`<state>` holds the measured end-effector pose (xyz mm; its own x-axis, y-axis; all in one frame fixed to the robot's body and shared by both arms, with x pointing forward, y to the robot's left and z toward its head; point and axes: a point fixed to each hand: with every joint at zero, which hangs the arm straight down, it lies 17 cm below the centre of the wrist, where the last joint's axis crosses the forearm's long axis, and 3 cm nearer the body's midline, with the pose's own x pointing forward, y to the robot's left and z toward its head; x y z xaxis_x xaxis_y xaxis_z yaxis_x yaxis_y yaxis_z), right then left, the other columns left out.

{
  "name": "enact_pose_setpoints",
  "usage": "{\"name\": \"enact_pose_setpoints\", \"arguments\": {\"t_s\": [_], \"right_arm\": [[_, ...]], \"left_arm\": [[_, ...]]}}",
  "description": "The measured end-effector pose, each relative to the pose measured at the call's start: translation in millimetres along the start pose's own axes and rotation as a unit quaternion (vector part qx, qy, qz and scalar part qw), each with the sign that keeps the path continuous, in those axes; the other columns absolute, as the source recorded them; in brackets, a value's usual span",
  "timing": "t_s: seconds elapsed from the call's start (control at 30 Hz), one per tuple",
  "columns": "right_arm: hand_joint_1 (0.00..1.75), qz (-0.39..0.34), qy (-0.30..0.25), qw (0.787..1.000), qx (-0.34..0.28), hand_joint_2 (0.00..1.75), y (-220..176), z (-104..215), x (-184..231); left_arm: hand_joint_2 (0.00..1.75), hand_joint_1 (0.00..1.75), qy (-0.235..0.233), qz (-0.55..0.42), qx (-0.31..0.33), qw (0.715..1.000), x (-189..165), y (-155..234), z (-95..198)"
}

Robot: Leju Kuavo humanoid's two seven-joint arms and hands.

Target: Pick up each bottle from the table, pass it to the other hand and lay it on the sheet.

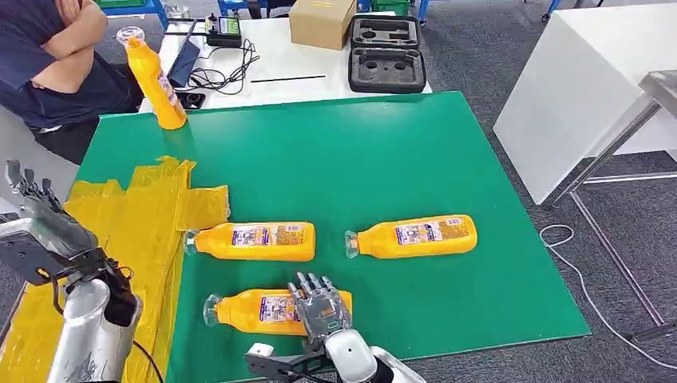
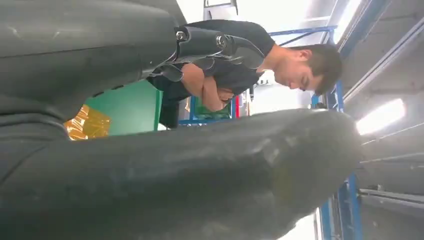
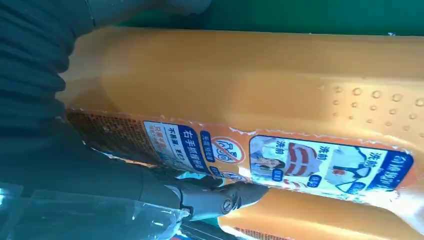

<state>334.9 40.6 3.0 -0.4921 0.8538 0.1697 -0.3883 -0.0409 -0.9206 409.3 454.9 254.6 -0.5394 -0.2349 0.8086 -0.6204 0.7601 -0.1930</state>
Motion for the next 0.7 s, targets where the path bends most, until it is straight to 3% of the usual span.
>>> {"name": "enact_pose_setpoints", "arguments": {"t_s": [0.47, 0.5, 0.53, 0.7], "right_arm": [[0.00, 0.004, 0.006, 1.000, 0.007, 1.75, 6.7, 2.4, -6.2], [1.61, 0.005, 0.006, 1.000, 0.007, 1.75, 7.1, 2.5, -6.4], [1.75, 0.005, 0.006, 1.000, 0.007, 1.75, 7.1, 2.5, -6.3], [1.75, 0.008, 0.014, 1.000, 0.008, 1.75, 9.8, 3.4, -11.9]], "left_arm": [[0.00, 0.00, 0.003, -0.006, 0.005, 1.000, -1.6, 7.5, 3.8], [0.00, 0.00, 0.003, -0.006, 0.005, 1.000, -1.7, 7.8, 3.9], [0.00, 0.00, 0.003, -0.006, 0.005, 1.000, -1.8, 7.9, 4.1], [0.00, 0.00, 0.004, -0.010, 0.008, 1.000, -2.3, 14.0, 5.7]]}}
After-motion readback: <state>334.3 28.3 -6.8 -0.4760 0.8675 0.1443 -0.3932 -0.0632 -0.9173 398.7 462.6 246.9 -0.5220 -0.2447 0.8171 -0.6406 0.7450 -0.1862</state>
